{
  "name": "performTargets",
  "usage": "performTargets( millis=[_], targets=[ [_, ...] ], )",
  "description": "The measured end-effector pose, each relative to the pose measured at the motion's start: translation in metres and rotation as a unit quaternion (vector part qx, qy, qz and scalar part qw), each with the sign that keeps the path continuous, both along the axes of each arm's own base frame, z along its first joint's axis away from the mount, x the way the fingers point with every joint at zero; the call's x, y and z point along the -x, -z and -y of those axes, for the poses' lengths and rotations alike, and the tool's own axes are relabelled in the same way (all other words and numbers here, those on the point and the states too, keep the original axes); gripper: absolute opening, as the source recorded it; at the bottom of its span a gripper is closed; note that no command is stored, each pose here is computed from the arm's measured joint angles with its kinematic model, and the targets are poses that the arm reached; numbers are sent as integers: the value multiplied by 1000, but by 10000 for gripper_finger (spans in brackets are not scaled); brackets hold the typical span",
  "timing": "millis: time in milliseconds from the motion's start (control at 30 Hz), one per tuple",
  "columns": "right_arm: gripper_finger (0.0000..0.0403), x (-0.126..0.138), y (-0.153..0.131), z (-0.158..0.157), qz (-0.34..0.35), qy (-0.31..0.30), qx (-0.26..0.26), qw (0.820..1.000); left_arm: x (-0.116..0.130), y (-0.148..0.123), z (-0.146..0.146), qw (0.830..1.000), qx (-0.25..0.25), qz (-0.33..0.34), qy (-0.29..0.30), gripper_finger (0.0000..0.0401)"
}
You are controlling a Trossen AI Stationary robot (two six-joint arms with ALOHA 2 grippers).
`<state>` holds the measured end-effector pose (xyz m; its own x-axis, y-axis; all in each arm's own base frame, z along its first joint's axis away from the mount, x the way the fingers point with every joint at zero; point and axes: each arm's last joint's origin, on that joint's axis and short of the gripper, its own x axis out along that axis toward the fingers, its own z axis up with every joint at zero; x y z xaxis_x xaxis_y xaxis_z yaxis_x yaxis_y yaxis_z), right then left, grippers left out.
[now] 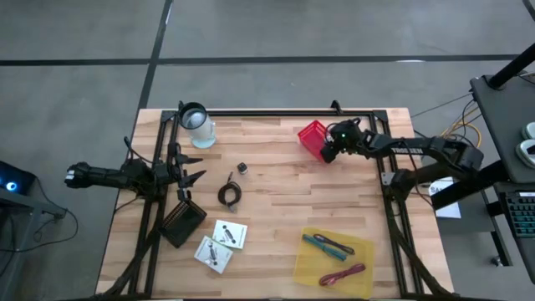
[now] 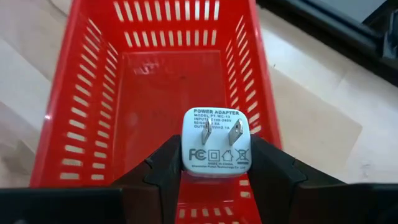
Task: Pick and place items into bin
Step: Put the light blue charger adapter into the orange bin
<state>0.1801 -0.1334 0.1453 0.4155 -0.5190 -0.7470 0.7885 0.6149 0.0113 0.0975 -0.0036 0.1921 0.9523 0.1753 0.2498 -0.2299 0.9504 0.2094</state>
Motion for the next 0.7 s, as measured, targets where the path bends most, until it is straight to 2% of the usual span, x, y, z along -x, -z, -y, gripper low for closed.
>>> performTargets(
  millis=[533,700],
  targets=[
    [139,-5,9,3,-6,-1,-3,1000,0,0,0,1000,0,0,0,160],
    [158,-5,8,3,-6,-7,2,1000,0,0,0,1000,0,0,0,160]
  ],
)
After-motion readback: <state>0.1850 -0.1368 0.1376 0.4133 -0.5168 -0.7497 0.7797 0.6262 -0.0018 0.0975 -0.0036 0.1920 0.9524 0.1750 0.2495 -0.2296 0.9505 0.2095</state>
